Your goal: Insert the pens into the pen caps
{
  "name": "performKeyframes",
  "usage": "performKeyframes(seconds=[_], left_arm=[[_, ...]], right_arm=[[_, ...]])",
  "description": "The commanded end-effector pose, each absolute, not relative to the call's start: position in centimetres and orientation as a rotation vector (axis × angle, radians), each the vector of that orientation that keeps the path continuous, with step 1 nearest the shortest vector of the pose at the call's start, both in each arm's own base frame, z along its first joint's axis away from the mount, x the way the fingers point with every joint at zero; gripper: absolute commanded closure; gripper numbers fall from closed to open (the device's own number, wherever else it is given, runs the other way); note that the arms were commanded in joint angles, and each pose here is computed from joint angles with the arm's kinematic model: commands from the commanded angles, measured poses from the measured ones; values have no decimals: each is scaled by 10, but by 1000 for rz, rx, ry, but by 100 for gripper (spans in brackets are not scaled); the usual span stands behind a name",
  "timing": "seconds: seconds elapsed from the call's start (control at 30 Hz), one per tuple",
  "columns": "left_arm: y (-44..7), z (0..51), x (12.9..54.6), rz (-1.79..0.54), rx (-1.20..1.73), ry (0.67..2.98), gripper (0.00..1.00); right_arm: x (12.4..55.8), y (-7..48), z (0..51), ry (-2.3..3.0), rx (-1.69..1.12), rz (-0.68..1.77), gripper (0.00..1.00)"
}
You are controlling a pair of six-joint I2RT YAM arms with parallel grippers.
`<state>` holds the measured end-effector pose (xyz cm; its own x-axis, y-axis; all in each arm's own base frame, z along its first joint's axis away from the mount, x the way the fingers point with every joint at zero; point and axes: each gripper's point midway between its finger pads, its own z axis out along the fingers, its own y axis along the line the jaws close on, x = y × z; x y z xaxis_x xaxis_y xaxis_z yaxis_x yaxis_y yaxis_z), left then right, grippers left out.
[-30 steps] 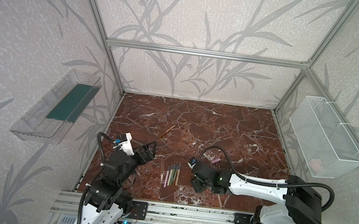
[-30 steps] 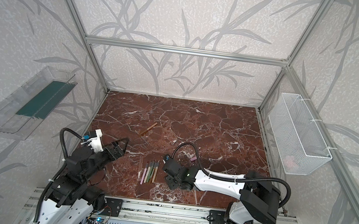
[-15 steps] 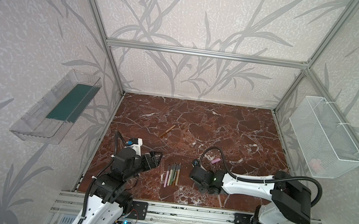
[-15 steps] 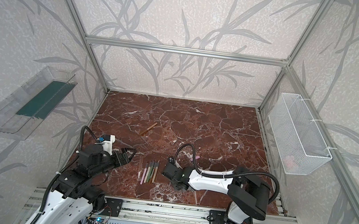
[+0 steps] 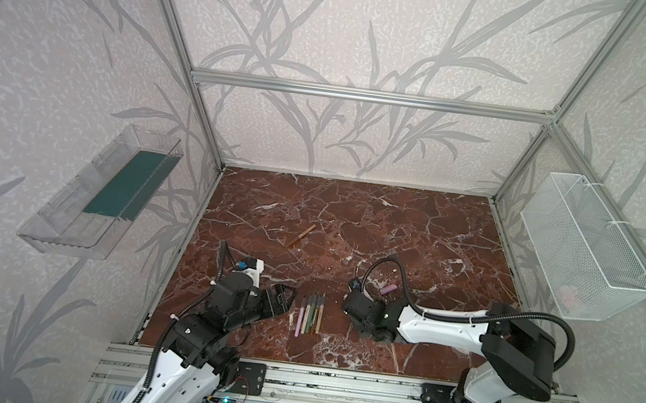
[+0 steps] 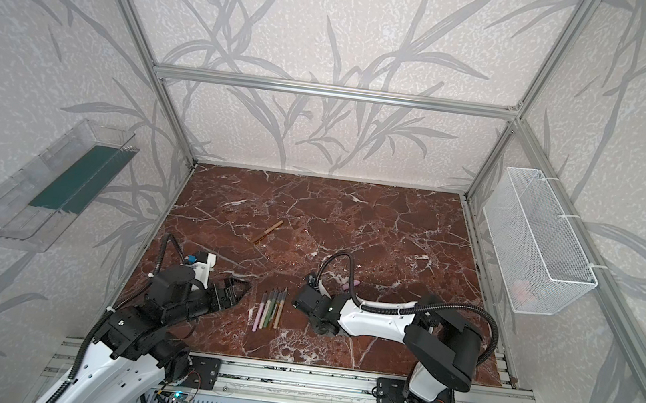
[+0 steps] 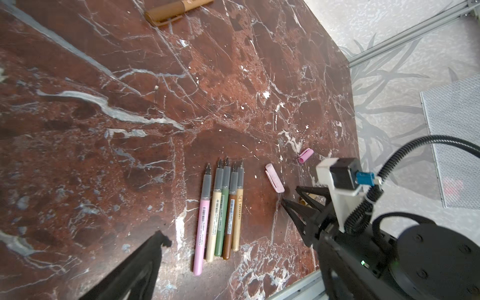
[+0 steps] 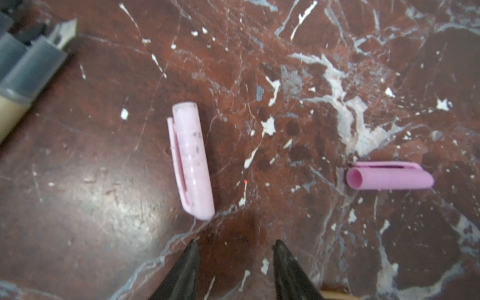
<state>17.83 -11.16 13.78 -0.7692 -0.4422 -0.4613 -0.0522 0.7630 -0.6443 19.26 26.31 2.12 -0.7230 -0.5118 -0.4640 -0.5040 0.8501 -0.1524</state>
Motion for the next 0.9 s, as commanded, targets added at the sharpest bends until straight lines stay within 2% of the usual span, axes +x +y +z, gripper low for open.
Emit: performKeyframes(seconds=[0.0,0.17,0.3,0.5,0.63,0.87], left_arm=[[-101,138,179,-770,-417,2334,6],[-101,140,180,-776,-419,2310,6],[-98,143,180,-768,-415,2284,6],[-97,146,180,-766,-408,2277,6],[-95,148,182,-751,-411,2269,6],[-96,153,185,-756,-406,2245,6]], right_arm=[[183,268,30,2498,-773,-14,48],[180,292,23,2502,-834,6,43],[191,290,14,2502,-820,-80,42],[205,280,8,2505,-773,-140,53],[219,264,6,2520,-716,-185,66],[233,250,11,2515,-643,-184,66]])
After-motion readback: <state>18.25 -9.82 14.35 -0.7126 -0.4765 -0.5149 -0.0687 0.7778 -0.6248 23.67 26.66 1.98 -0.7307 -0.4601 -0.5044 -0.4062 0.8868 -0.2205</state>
